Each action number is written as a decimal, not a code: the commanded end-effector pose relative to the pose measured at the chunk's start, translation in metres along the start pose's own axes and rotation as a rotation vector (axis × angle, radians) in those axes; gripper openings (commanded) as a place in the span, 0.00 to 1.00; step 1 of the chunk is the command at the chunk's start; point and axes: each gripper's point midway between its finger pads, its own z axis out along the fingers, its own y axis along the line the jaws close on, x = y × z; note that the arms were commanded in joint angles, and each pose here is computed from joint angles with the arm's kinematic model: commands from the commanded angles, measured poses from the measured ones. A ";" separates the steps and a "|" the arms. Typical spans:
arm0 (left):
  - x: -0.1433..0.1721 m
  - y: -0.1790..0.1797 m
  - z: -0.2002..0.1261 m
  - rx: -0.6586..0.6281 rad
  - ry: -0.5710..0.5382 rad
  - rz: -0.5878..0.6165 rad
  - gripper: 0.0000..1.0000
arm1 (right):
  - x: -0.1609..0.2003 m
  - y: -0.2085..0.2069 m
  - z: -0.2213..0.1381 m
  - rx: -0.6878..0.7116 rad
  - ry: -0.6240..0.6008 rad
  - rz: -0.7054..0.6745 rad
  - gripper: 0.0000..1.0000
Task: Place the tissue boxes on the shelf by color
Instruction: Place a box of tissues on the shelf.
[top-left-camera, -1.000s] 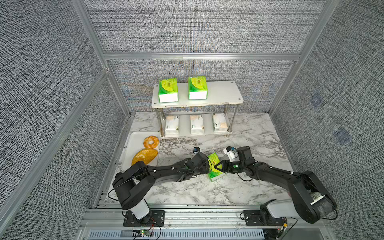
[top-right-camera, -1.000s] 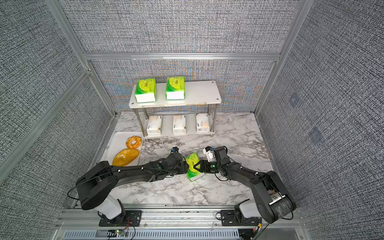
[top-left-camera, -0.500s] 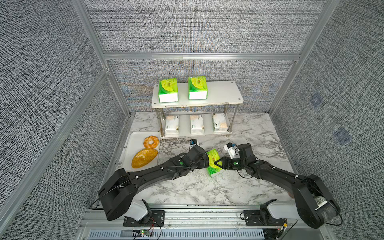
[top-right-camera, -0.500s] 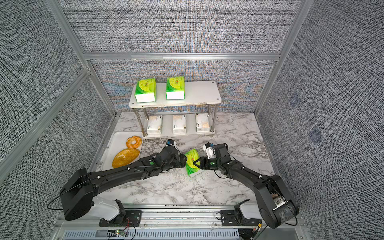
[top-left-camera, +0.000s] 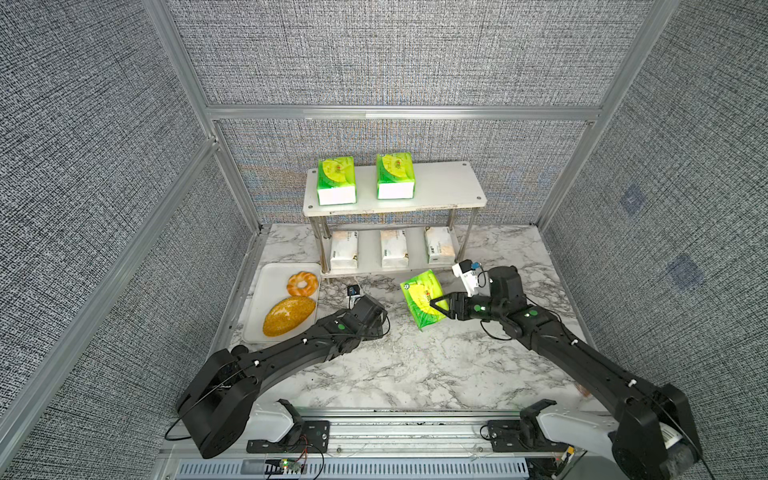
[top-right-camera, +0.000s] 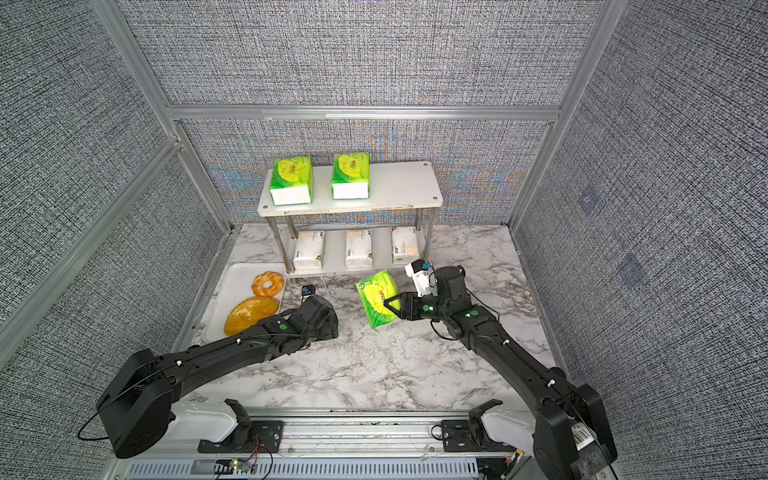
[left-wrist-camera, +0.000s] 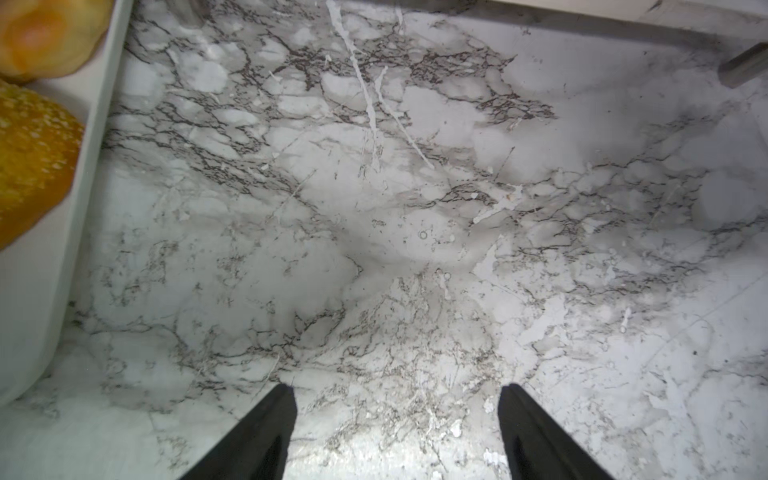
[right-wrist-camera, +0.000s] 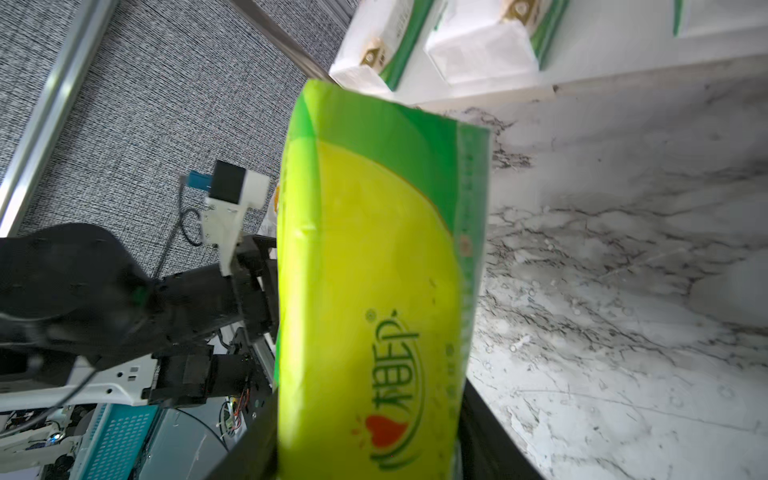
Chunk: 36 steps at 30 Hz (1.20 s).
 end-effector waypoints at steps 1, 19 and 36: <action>0.001 0.003 0.003 -0.015 -0.001 0.010 0.82 | -0.034 0.031 -0.016 -0.056 -0.076 -0.071 0.53; -0.002 0.005 -0.002 -0.011 -0.017 0.012 0.82 | -0.226 0.079 -0.102 0.082 -0.587 -0.253 0.53; -0.002 0.001 0.001 -0.006 -0.007 0.014 0.81 | -0.317 0.016 -0.070 0.136 -0.598 -0.138 0.53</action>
